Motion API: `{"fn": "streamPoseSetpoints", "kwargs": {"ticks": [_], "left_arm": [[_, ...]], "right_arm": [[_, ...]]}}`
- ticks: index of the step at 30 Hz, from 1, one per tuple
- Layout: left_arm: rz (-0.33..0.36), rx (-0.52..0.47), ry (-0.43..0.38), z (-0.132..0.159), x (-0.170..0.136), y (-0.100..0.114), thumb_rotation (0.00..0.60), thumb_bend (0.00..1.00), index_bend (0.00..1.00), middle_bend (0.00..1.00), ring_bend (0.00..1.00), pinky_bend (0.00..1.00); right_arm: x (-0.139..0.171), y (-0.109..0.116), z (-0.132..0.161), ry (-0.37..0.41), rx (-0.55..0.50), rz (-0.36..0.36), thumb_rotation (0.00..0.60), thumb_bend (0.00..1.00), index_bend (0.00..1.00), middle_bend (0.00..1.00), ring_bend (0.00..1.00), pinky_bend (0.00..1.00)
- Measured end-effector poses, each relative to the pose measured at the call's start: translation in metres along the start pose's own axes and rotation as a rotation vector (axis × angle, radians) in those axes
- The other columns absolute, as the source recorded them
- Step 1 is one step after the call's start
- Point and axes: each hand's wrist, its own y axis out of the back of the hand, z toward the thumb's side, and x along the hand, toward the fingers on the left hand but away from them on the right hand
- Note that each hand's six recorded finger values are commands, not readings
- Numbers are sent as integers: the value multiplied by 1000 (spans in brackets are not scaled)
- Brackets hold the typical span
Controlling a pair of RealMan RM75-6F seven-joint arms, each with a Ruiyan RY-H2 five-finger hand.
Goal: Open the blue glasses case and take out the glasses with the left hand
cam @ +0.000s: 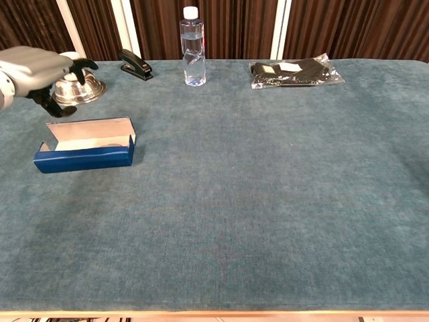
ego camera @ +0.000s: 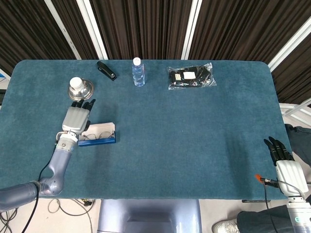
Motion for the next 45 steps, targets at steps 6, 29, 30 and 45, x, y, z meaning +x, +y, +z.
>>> {"fn": "streamPoseSetpoints", "kwargs": {"ticks": [6,29,30,45], "left_arm": [[-8,-18,4,-7,-5,2,600,359,70,217,105,198],[-94,-28,-150,-18,-97,9,600,248,55,593,552,664],[-95,-20,-154,-19,-100,8,600,248,60,639,597,708],[-273,-20,-140,-26,-113,-33,600,285,133,862,805,899]], "right_arm": [[0,0,0,1,1,1,600,50,0,0,0,225],[2,0,1,9,8,-1,600,51,0,0,0,225],[2,0,1,9,8,-1,600,51,0,0,0,225],[2,0,1,8,5,0,600,51,0,0,0,225]]}}
